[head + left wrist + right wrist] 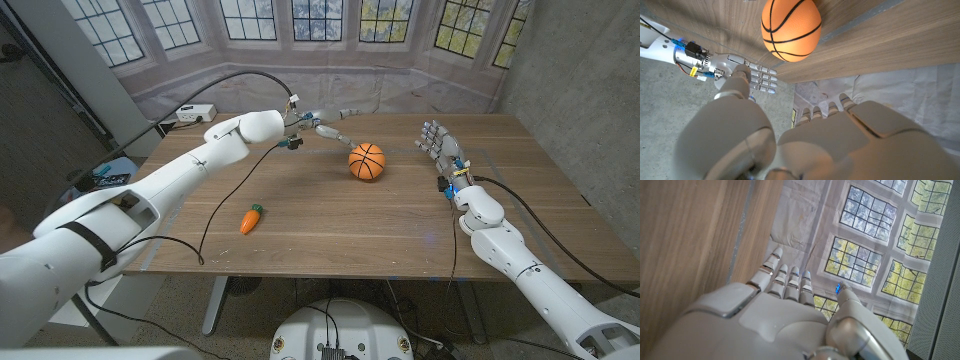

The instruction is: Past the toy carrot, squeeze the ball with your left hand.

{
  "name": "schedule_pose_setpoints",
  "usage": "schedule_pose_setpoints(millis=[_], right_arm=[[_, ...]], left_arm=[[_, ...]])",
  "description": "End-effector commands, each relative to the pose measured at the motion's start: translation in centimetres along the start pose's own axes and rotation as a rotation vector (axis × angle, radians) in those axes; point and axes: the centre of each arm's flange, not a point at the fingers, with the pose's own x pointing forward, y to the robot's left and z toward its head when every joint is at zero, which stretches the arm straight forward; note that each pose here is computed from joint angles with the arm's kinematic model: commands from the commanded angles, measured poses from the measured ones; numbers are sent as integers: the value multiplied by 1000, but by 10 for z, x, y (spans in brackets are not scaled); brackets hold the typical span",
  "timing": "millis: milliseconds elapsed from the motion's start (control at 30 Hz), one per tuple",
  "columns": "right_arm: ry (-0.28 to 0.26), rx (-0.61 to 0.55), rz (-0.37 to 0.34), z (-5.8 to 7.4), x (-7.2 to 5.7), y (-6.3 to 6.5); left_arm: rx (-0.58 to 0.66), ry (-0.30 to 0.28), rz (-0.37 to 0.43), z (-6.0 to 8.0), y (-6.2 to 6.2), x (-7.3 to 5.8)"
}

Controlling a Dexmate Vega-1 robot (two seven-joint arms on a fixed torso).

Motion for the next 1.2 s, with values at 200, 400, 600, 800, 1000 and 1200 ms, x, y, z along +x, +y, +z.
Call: schedule_pose_setpoints(millis=[200, 400, 600, 800, 1000, 1200], right_arm=[[4, 3, -20, -2, -5, -5], [0, 6, -28, -2, -8, -6], [-1, 10, -35, -4, -12, -6], [-3, 13, -42, -5, -17, -7], [-2, 14, -47, -5, -22, -7], [-2, 17, -53, -5, -26, -9]], left_arm=[[92, 41, -118, 6, 0, 26], [126, 39, -133, 10, -3, 31], [136, 24, -150, 14, -7, 37], [152, 10, -170, 21, -12, 42], [133, 16, -184, 20, -17, 48], [149, 20, -194, 22, -21, 50]])
